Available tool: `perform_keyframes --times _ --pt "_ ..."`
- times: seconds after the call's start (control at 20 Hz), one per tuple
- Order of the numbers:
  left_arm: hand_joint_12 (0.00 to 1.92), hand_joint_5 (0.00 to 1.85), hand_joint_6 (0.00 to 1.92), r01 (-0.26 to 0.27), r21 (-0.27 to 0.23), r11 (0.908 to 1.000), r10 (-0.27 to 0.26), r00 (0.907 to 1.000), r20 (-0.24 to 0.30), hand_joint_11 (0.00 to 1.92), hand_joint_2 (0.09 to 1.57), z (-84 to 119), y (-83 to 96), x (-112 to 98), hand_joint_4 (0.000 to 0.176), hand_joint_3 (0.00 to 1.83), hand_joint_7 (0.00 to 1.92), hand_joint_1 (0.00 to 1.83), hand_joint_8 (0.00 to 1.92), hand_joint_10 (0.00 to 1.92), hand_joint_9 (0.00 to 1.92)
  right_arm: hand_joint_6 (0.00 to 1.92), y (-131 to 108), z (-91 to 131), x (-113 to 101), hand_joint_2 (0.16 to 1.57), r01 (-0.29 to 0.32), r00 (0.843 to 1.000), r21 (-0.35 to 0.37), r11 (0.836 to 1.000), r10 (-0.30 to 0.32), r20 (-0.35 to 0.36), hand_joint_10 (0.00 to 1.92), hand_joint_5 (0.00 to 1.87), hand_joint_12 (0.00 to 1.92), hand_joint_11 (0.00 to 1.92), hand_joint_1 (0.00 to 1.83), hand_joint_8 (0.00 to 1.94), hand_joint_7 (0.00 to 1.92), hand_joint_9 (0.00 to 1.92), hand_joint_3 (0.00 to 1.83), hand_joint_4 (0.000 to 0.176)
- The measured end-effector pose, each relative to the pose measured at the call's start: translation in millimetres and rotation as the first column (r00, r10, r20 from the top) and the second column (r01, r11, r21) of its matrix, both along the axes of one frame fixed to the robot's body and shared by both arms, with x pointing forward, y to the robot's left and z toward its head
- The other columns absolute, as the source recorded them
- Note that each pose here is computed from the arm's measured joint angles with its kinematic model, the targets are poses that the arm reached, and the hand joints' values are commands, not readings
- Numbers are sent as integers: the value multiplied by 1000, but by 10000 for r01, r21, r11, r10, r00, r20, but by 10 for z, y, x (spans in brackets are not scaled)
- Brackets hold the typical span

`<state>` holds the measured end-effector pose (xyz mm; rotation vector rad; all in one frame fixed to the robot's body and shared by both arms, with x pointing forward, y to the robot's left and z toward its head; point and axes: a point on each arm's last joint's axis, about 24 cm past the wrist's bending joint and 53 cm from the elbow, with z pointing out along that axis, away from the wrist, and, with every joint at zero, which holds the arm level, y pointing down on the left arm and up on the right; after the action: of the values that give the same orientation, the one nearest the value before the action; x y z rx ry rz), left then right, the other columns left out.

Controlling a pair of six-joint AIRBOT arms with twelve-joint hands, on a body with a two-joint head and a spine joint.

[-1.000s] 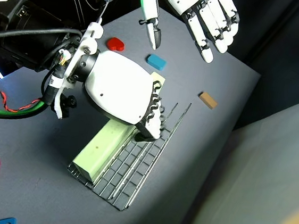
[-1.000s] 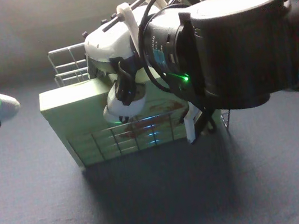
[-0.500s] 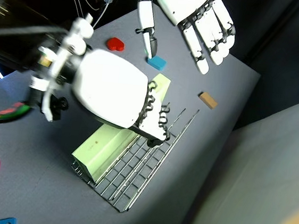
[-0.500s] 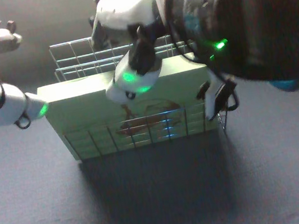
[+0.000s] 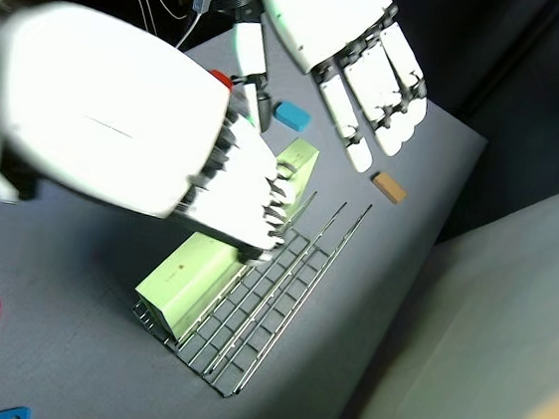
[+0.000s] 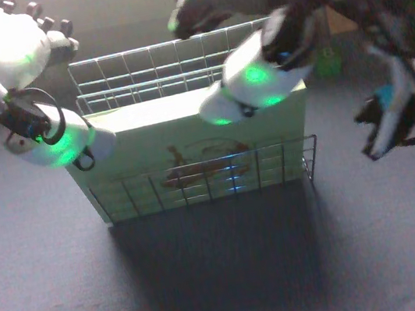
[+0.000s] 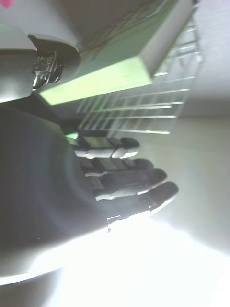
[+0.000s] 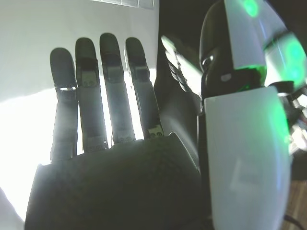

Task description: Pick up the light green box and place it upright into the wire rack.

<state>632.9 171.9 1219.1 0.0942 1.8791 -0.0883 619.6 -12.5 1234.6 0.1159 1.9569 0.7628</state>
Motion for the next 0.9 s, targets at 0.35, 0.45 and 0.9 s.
perform_keyframes --times 0.35,0.45,0.9 --pt "1187 1007 38 212 -250 9995 -209 9997 117 750 1085 98 -247 -206 0 0 953 546 540 910 881 1240 -449 141 -354 1184 137 9999 478 9988 -136 -8 1570 837 1737 878 941 1264 843 821 1 173" --pt "1651 853 796 165 -263 9995 -163 9998 91 843 1120 106 -265 -249 0 1 774 592 1453 1632 802 1565 -549 158 -393 1202 245 9997 491 9985 -249 81 1817 900 1843 1079 754 1677 900 1019 3 0" --pt "1921 1198 1921 290 -242 9993 -292 9995 -97 1527 1282 66 -393 -413 0 3 1384 723 1921 1921 1456 1921 -423 -4 -501 1396 -160 9996 365 9992 169 -233 1921 1156 1921 1863 766 1941 1446 1683 15 0"
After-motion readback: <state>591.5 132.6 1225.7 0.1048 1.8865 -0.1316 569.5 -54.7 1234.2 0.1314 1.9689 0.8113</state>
